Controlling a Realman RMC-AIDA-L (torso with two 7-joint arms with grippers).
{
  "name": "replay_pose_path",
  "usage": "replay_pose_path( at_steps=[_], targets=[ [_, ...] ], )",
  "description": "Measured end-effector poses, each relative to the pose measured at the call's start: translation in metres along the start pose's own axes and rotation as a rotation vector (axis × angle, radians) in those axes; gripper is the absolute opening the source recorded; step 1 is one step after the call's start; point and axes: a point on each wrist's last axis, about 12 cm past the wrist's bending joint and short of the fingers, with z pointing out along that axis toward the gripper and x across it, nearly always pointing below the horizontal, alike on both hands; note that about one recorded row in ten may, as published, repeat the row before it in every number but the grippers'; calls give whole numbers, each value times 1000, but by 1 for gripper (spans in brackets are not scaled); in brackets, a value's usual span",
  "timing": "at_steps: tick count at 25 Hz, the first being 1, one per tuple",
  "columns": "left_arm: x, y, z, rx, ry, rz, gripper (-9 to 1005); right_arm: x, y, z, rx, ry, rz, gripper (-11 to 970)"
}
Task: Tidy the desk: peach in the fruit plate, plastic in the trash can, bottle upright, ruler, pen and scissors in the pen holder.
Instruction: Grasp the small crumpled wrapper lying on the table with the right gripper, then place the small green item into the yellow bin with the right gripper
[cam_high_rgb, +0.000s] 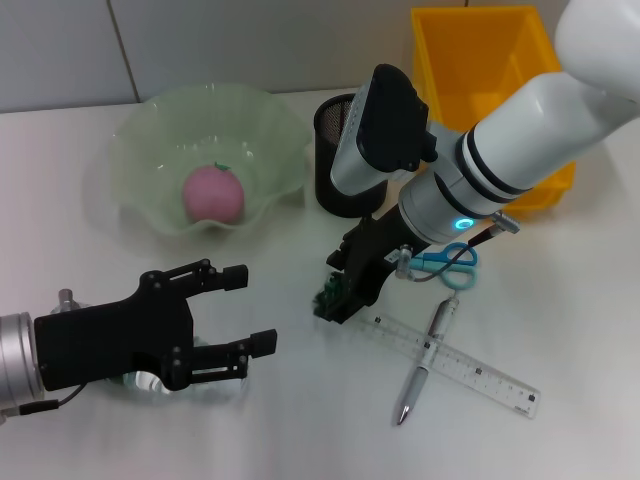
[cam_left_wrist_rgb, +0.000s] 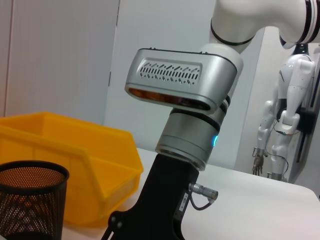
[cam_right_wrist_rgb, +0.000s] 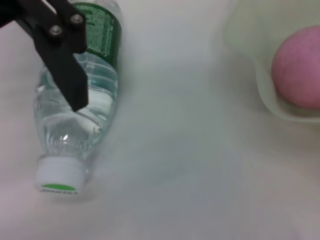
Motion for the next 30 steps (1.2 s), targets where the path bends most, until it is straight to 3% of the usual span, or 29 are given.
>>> replay_pose_path(
  at_steps=[6, 12, 20, 25, 30],
  targets=[
    [0, 0, 1, -2, -3, 1, 806, 2, -2, 2, 12, -10, 11, 711],
    [0, 1, 0, -8, -7, 0, 805, 7, -1, 3, 2, -27, 33, 472],
    [-2, 2, 0, -6, -6, 4, 803, 10, -2, 0, -4, -55, 71, 235],
    [-4, 3, 1, -5, -6, 10, 802, 16, -6, -6, 3, -115, 129, 102],
    [-5, 3, 0, -5, -6, 14, 801, 23, -9, -12, 2, -216, 184, 65]
  ],
)
